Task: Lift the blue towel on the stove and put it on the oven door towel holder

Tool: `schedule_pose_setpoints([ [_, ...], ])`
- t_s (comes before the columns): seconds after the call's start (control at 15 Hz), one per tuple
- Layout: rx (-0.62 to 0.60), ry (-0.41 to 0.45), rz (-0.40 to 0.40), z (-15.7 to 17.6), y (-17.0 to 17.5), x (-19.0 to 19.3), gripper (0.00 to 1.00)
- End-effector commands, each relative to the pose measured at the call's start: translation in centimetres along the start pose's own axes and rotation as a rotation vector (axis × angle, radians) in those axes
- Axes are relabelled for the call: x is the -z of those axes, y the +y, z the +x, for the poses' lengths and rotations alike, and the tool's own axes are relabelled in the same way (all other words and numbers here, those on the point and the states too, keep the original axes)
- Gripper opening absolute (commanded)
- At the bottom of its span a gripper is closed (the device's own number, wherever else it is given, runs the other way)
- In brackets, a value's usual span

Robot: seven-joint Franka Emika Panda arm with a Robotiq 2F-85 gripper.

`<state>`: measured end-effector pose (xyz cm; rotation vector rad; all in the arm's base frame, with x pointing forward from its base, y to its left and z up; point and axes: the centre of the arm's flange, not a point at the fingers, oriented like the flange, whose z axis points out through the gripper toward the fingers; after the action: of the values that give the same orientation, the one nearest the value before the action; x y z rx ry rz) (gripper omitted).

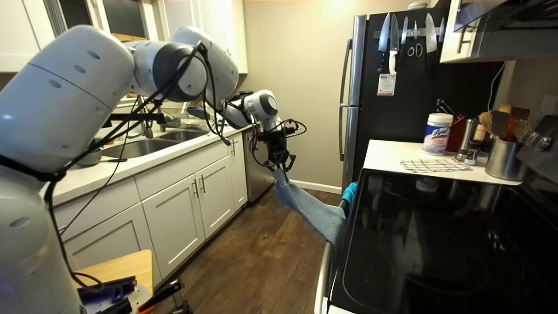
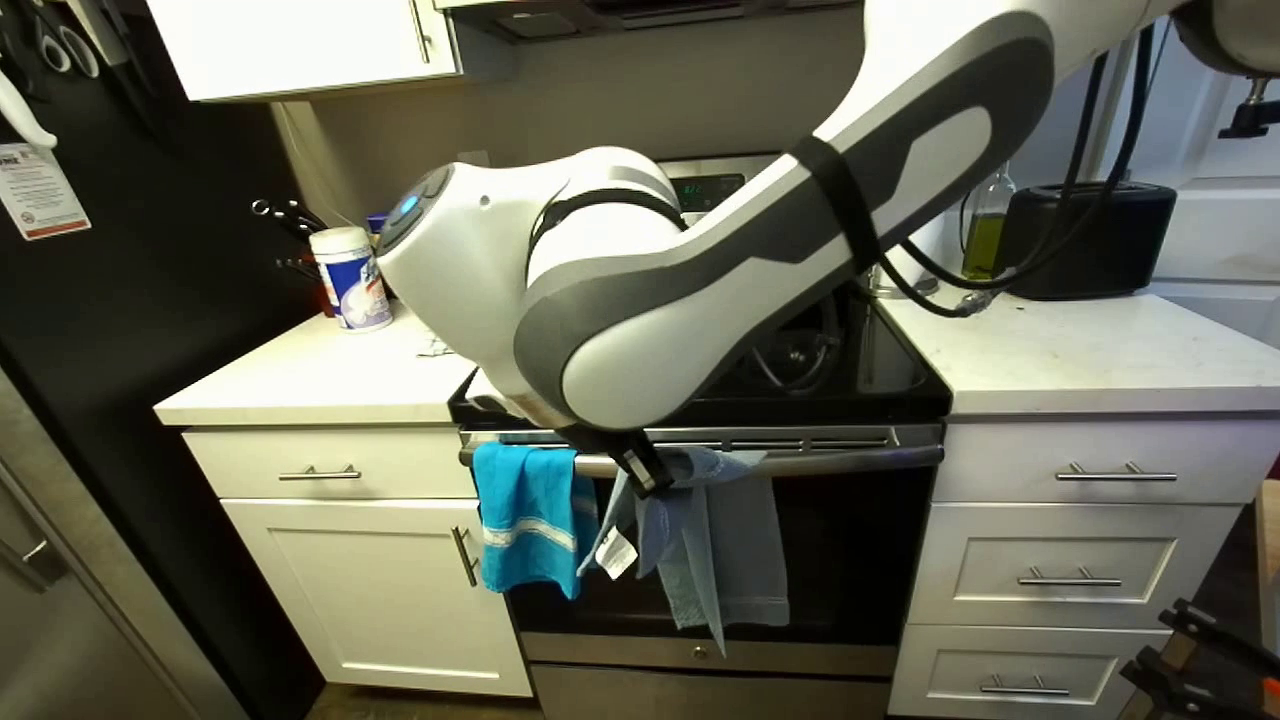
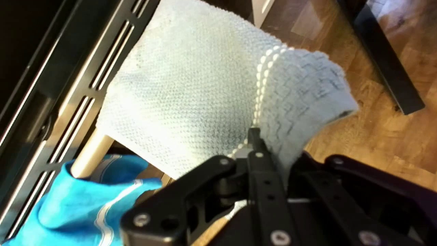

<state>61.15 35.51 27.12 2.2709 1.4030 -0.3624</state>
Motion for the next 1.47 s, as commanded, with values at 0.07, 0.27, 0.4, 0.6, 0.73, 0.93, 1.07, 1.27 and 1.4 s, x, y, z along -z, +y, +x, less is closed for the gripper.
schedule_pose_setpoints([
  [0.07,0.054,0.084,-0.241,0.1,-4.2,4.7,0.01],
  [0.27,0.061,0.137,-0.333,0.8,-5.8,6.8,0.01],
  [0.4,0.036,0.136,-0.325,1.0,-6.4,7.1,0.01],
  [0.6,0.004,0.095,-0.282,1.6,-6.3,5.4,0.01],
  [0.73,0.003,0.018,-0.267,1.9,-6.2,3.1,0.01],
  [0.93,0.026,-0.064,-0.257,2.7,-7.3,-0.4,0.01],
  [1.07,0.045,-0.106,-0.243,3.4,-8.5,-2.4,0.01],
  [1.27,0.086,-0.109,-0.264,4.0,-11.3,-3.8,0.01],
  [1.4,0.126,-0.091,-0.28,4.1,-13.1,-3.6,0.01],
])
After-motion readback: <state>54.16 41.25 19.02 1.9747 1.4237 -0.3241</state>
